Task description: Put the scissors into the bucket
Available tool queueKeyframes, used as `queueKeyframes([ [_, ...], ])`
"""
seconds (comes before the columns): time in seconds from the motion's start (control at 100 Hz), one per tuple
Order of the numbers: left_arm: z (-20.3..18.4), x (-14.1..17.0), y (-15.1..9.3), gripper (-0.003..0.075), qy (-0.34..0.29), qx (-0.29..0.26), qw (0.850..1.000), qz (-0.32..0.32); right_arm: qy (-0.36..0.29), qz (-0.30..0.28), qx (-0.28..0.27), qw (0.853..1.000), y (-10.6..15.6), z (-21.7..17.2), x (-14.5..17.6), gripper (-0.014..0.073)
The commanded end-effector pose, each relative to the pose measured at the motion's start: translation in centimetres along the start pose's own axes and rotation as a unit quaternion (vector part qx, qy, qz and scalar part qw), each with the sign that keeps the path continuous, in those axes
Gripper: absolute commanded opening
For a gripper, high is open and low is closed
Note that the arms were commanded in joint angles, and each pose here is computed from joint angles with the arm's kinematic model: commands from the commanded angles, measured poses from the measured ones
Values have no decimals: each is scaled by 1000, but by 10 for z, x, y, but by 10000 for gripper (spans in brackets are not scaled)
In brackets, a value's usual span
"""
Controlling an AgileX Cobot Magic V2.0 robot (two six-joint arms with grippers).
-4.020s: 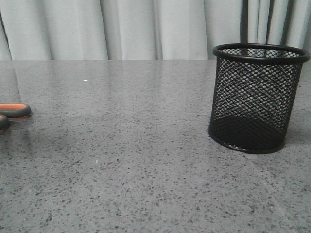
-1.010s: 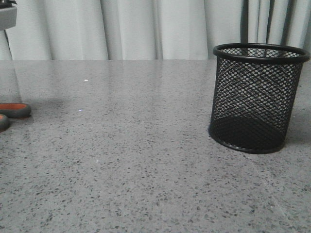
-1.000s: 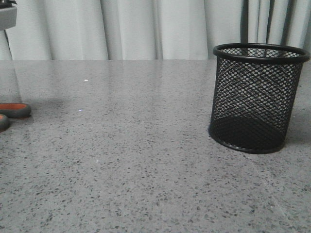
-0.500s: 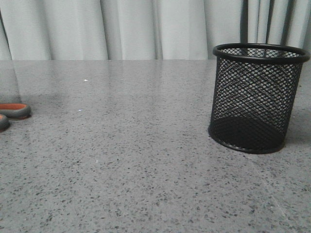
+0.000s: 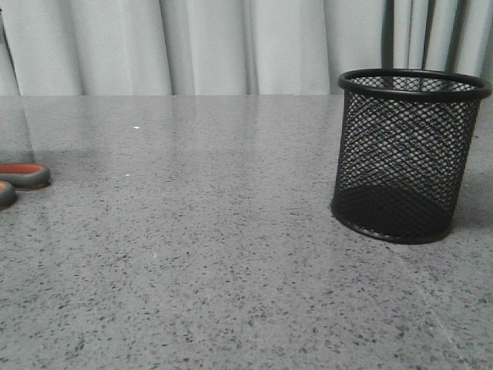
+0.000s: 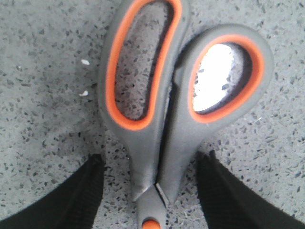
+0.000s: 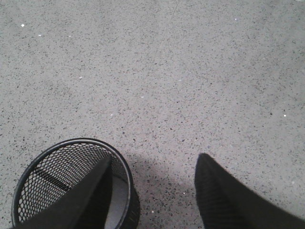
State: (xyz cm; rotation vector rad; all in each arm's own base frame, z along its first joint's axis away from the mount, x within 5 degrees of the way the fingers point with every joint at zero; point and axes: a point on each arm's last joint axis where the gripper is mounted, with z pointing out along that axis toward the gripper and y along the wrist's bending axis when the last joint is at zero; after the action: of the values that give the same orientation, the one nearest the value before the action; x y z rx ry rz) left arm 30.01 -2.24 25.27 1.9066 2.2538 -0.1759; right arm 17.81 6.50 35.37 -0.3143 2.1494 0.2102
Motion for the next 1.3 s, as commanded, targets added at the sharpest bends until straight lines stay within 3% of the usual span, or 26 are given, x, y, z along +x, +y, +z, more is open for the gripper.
queueKeyframes([
  [0.0,-11,-6,1,409,-13,-18,1000,3,-56,-9,0,998,0,-8,-16,351],
  [0.3,-4,-5,4,379,-12,-11,1000,0,-64,-9,-1,998,0,-9,-17,351],
  [0.64,-4,-7,3,151,-25,-6,1000,-8,-59,-9,-1,998,0,-8,-16,351],
  [0.87,-8,-12,2,73,-48,-8,999,-20,-59,-9,-1,998,0,-8,-16,351],
  [1.29,-58,-20,-15,40,-81,-117,990,-17,-58,16,-18,998,3,-9,-16,351],
])
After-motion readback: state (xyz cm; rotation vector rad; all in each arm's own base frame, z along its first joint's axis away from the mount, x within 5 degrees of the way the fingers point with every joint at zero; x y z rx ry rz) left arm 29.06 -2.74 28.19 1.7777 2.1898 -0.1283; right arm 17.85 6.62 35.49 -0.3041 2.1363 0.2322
